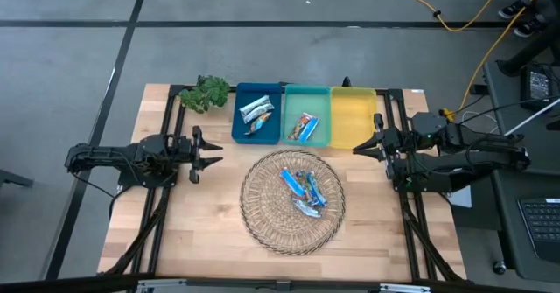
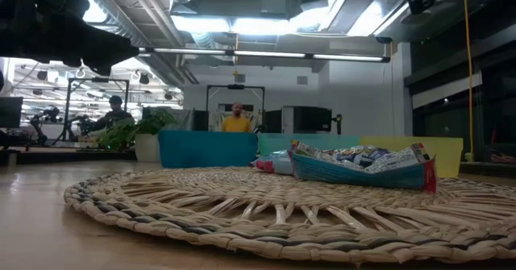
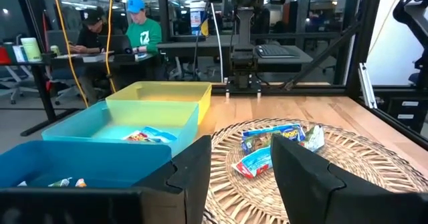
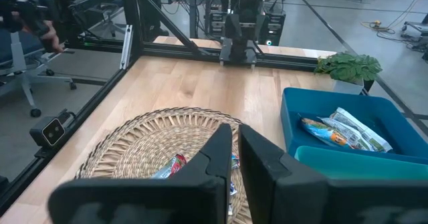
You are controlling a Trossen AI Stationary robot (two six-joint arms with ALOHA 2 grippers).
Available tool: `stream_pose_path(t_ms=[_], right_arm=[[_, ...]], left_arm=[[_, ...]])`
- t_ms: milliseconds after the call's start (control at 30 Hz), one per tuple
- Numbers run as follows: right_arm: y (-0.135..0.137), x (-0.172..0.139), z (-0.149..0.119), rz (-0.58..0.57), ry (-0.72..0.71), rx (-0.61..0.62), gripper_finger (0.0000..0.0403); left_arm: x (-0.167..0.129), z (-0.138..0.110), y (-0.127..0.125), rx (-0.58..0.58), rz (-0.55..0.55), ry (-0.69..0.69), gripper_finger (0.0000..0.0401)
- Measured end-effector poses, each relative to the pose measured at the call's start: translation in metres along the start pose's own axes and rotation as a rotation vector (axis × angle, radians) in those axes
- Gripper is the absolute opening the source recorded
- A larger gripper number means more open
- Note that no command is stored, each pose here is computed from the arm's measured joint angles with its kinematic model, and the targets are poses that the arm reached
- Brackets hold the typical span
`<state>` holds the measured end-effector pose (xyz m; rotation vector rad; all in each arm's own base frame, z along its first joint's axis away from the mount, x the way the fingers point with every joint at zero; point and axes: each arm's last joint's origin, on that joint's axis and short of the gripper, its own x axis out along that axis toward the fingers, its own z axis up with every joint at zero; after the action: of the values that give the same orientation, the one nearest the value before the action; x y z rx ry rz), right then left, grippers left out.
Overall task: Pick and place Granola Bars by type
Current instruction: Put the blue granola bar into the yellow bin
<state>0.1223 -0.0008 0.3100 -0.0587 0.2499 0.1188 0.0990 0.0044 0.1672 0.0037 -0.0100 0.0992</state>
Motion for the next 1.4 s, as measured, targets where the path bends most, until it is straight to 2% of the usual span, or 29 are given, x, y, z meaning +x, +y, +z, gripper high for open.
stream_pose_path(t_ms=[300,433,600,667,733,1400], right_arm=[[0.0000,0.0000,-0.0001,0.000,0.001,0.000,0.0032],[0.0000,0.0000,-0.0001,0.000,0.000,0.000,0.0032],[0.0000,-0.0001,-0.0001,0.000,0.000,0.000,0.0032],[0.0000,-0.0001,-0.0001,0.000,0.000,0.000,0.0032],[0.0000,-0.0001,-0.0001,0.000,0.000,0.000,0.0032],[0.0000,-0.0001,-0.0001,0.000,0.000,0.000,0.0032]], left_arm=[[0.0000,0.0000,0.0001,-0.006,0.005,0.000,0.0152],[0.0000,-0.0004,0.0010,-0.006,0.033,0.004,0.0139],[0.0000,-0.0007,0.0005,-0.039,0.016,0.007,0.0074],[0.0000,-0.0010,-0.0002,0.001,-0.006,0.010,0.0033],[0.0001,-0.0015,-0.0005,0.035,-0.018,0.015,0.0010],[0.0007,-0.0024,-0.0011,0.011,-0.036,0.027,0.0001]])
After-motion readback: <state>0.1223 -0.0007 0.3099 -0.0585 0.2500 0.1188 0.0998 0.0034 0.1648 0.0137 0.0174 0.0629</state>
